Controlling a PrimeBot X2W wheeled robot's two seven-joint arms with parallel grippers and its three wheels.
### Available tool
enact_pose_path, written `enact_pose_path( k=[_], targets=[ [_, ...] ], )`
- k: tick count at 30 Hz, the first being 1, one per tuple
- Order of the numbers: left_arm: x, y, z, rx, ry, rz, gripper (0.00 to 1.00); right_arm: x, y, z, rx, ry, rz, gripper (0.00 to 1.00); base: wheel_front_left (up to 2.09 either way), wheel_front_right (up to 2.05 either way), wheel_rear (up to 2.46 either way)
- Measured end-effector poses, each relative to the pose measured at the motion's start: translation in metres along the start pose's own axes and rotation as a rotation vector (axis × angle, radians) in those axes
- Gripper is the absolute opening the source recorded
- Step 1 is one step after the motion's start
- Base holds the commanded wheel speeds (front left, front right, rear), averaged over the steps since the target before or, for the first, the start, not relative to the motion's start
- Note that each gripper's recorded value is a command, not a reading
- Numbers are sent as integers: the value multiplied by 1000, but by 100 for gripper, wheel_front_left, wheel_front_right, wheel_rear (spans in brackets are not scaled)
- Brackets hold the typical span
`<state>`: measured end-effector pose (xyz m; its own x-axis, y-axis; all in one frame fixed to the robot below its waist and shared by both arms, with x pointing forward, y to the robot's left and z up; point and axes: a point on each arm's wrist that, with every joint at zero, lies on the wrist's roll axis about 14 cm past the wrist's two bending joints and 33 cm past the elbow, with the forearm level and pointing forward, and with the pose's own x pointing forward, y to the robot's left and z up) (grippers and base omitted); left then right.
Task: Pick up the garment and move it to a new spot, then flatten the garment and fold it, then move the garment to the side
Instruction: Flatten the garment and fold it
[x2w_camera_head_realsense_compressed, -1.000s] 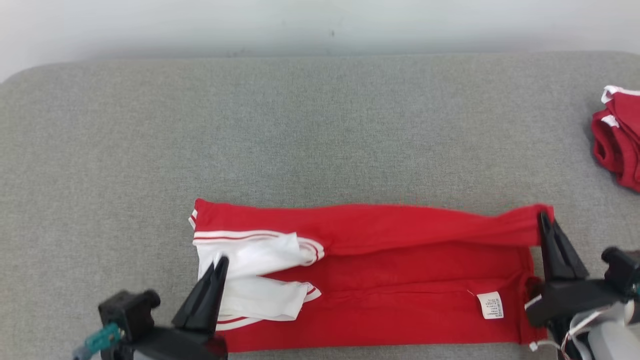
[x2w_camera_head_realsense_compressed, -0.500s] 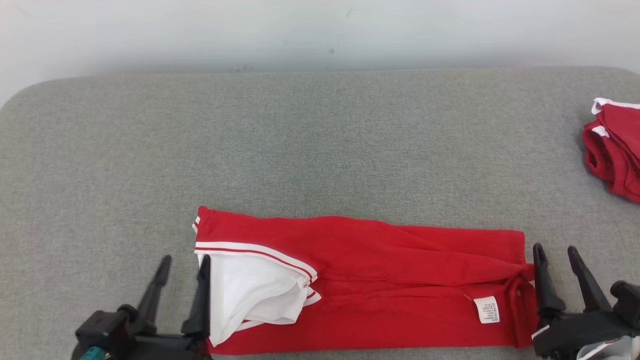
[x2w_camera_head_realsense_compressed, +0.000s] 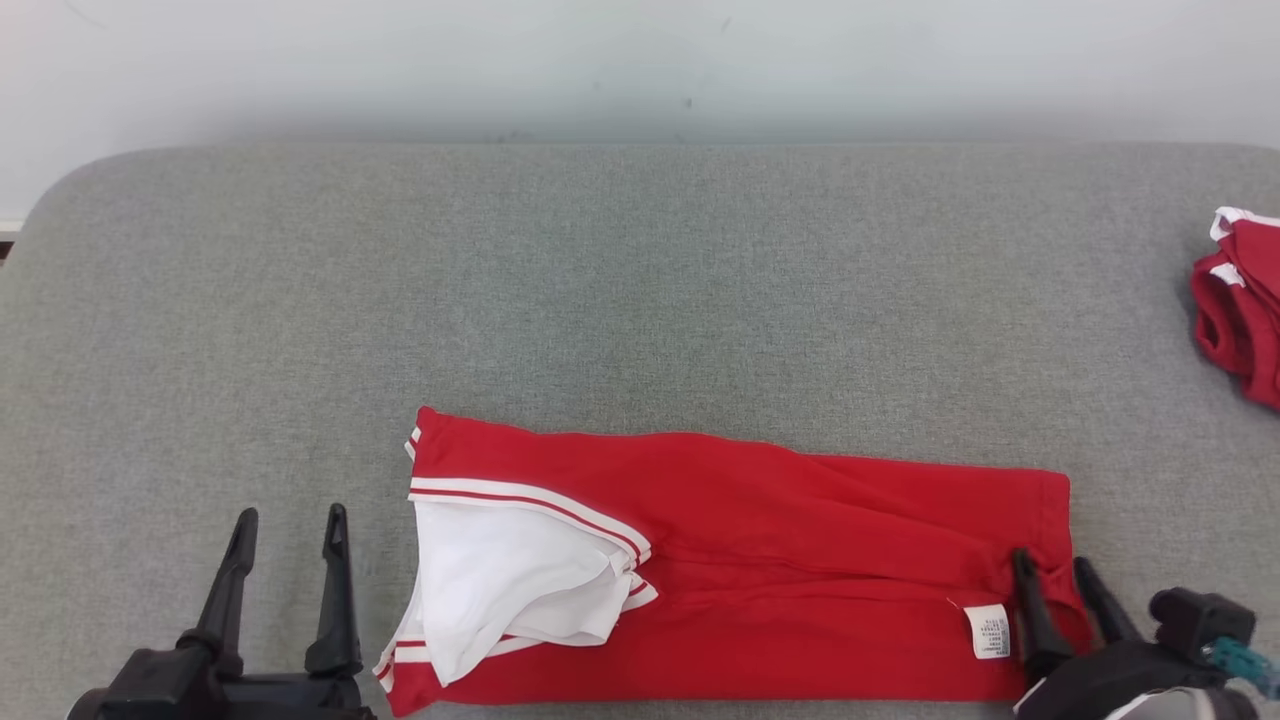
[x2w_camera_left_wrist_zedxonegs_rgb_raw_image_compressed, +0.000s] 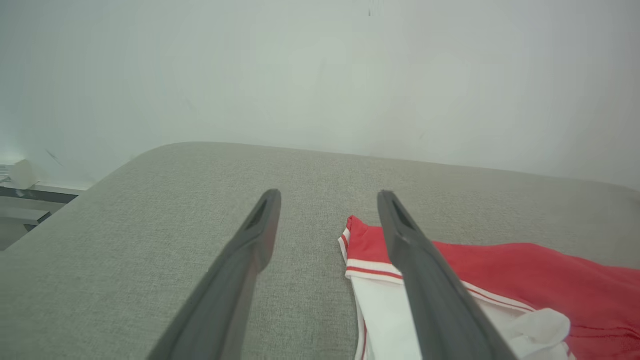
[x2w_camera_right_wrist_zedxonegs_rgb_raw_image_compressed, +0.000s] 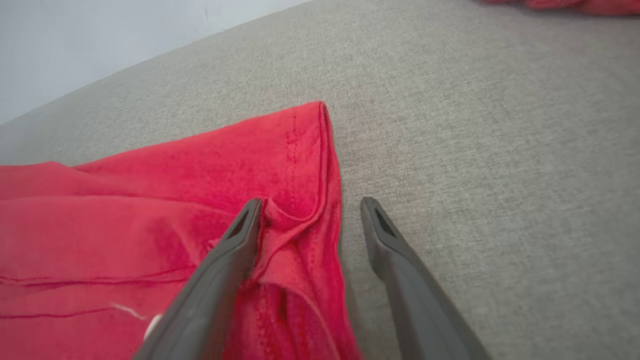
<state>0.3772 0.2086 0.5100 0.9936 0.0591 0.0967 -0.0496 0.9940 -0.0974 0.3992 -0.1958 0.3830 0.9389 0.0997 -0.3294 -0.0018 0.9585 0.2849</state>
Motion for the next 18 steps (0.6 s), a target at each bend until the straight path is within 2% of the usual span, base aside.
enact_pose_path(
  k=[2,3,4,5,12,18],
  targets=[
    [-1,4,0,17,0,7,100,0,6,-6,16,15,10,100,0,0,0],
    [-3,6,-1,21,4,11,100,-1,8,-9,20,24,12,93,0,0,0],
    [-7,10,-4,31,15,21,100,-3,9,-15,23,45,16,34,0,0,0],
    [-8,11,-4,35,18,22,100,-4,10,-18,28,57,16,0,0,0,0],
    [-12,15,-5,57,23,21,100,-5,6,-13,34,52,8,0,0,0,0],
    [-20,14,-4,64,23,14,100,-13,-49,26,-39,-18,-94,0,0,0,0]
  ],
)
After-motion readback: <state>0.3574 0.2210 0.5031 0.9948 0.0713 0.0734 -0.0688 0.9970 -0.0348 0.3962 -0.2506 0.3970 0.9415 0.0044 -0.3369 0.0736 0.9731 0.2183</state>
